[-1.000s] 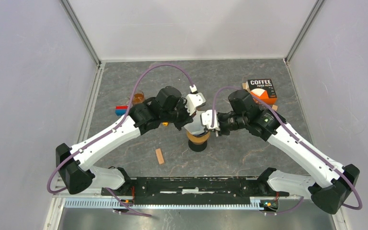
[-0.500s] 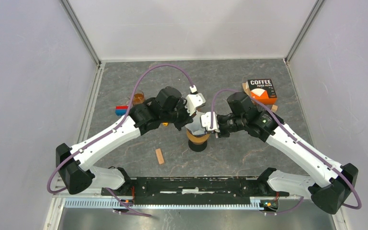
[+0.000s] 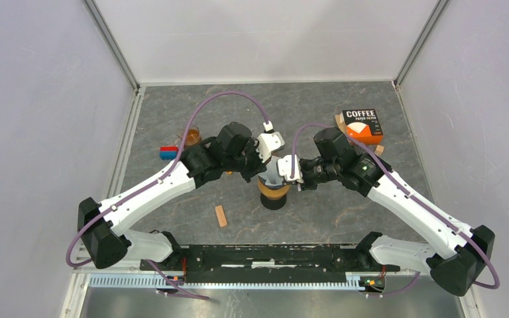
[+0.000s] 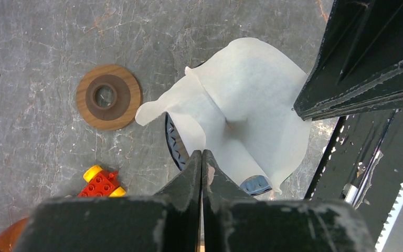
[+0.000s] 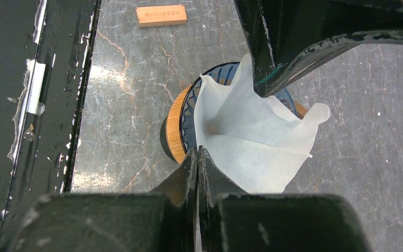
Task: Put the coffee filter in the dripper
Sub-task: Place the coffee filter in the coffee dripper.
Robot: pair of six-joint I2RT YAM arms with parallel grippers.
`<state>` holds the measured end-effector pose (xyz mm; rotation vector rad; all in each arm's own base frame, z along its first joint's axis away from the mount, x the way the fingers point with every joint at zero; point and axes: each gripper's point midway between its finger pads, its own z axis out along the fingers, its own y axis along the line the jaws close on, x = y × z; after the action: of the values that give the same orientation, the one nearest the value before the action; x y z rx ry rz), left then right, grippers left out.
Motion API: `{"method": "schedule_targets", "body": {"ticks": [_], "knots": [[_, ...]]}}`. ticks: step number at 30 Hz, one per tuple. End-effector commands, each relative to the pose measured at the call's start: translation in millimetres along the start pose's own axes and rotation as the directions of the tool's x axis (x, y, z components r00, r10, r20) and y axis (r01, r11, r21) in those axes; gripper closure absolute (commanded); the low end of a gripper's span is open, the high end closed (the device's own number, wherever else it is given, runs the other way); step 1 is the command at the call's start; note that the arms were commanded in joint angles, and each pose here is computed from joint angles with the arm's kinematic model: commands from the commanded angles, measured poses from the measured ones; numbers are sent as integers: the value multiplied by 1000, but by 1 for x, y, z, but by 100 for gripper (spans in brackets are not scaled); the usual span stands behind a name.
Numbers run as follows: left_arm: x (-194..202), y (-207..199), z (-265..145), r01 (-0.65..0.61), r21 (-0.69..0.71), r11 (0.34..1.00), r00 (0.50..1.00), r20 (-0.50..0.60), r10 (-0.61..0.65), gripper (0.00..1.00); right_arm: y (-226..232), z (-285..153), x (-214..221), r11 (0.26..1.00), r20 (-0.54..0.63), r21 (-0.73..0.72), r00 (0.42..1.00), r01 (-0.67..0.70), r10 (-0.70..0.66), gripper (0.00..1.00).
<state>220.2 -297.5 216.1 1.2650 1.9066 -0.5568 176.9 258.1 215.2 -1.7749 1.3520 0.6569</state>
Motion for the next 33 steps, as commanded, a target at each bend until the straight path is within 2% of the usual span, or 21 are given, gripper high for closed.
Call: {"method": "schedule_targets", "body": {"ticks": [1,4,7,10,24,30,33], "knots": [[-15,5,-6,-54,-19,998,997,57,55,98,-2,0,-2,1000,11,-2,1000,17,-17,95],[-20,7,-9,-63,-28,998,996,64,65,95,-4,-2,-6,1000,12,8,1000,25,-25,90],[-24,10,-13,-71,-42,997,995,69,74,85,-6,-5,-8,999,10,17,1000,28,-28,84],[-29,10,-17,-76,-49,996,994,76,80,80,-8,-7,-11,999,11,23,999,32,-33,81],[-40,11,-24,-77,-49,996,992,93,82,67,-9,-10,-16,999,16,20,999,37,-37,71],[-44,15,-30,-88,-71,994,991,97,94,49,-11,-13,-23,999,27,20,999,45,-45,63],[-48,15,-33,-84,-75,994,990,106,92,41,-12,-15,-27,998,33,25,998,49,-50,54]]}}
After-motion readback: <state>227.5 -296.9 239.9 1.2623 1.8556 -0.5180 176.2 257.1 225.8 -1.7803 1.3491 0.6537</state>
